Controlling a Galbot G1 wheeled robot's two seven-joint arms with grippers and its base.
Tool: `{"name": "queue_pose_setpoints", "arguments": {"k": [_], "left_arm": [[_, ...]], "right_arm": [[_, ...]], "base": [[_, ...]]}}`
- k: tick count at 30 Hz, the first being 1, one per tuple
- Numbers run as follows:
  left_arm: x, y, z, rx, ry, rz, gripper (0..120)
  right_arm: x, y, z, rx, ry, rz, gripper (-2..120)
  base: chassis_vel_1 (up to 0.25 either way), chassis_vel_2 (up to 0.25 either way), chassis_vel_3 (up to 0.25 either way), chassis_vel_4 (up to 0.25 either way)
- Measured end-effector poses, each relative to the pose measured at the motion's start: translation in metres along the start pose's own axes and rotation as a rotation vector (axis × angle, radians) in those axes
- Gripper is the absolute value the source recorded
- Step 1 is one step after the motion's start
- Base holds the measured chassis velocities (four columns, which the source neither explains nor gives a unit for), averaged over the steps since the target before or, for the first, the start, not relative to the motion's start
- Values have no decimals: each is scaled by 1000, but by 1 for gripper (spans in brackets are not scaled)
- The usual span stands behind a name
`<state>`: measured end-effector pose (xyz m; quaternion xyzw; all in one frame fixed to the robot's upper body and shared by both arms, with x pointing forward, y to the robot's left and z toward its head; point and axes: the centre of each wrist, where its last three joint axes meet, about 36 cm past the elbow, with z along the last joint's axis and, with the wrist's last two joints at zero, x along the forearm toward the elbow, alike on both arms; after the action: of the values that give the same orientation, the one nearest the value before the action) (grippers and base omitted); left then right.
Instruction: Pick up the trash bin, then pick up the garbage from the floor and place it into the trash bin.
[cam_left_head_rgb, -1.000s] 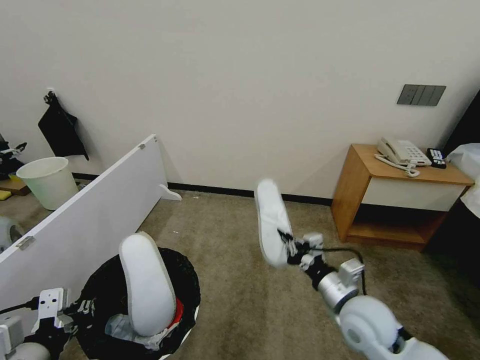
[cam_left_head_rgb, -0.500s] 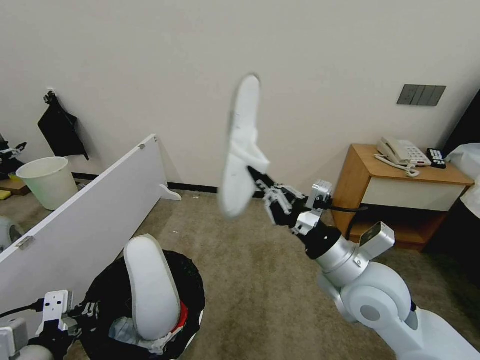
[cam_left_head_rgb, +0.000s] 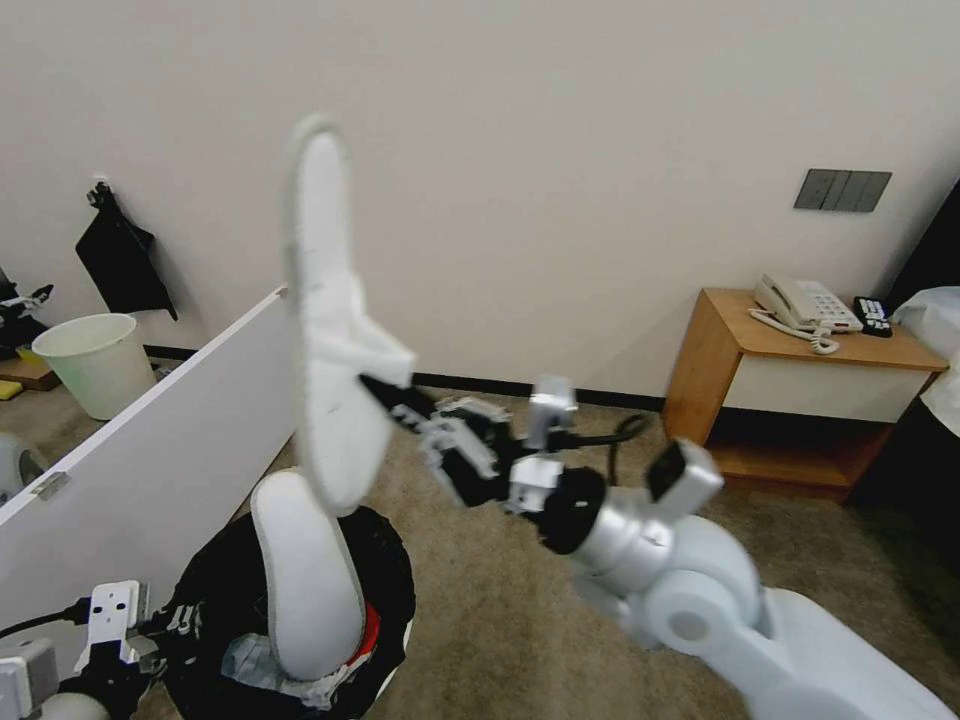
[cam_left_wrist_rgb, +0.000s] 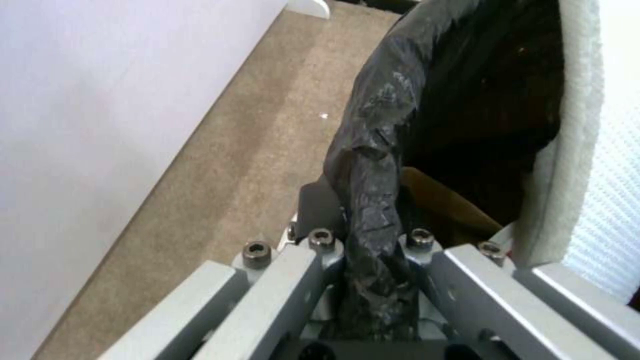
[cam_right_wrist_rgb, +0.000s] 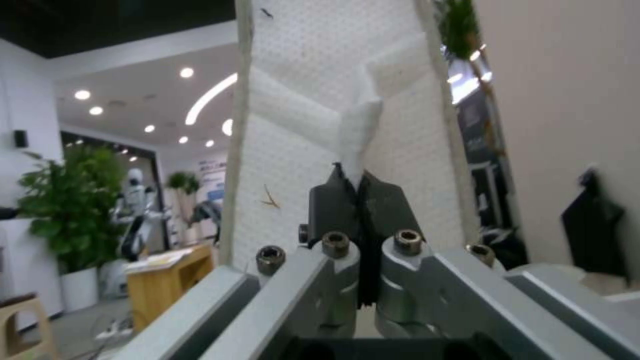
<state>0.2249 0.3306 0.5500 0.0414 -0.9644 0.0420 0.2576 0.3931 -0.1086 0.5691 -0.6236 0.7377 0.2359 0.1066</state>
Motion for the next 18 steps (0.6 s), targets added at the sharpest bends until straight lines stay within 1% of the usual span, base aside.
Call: {"name": "queue_pose_setpoints", "arguments": {"k": [1,2,5,8,9,13,14,15,17,18], "left_arm": [[0,1,0,-1,0,-4,3],[0,1,0,-1,0,-4,3],[1,1,-1,4,-3,-3,3],[1,1,-1,5,-4,-3,3],[1,1,0,7,-2,0,3],[0,0,0,8,0,4,3],[0,-1,1,8,1,5,3],[0,-1,1,8,1,5,3],[1,0,0,6,-1,5,3],[1,0,0,6,-1,5,3]], "right_arm": [[-6,-2,10,-8,17,-8,0],[-6,-2,10,-8,17,-8,0],[-9,-8,31,-4,56,0,0],[-8,-11,39,-4,73,10,0],[-5,-14,47,-5,90,23,0],[1,-18,60,-5,114,42,0],[6,-21,70,-8,134,57,0],[6,-21,70,-8,134,57,0],[21,-25,88,-13,174,91,0],[21,-25,88,-13,174,91,0]], "base": [[0,0,0,0],[0,0,0,0],[0,0,0,0],[0,0,0,0],[0,0,0,0],[0,0,0,0],[0,0,0,0],[0,0,0,0],[0,0,0,0],[0,0,0,0]]}}
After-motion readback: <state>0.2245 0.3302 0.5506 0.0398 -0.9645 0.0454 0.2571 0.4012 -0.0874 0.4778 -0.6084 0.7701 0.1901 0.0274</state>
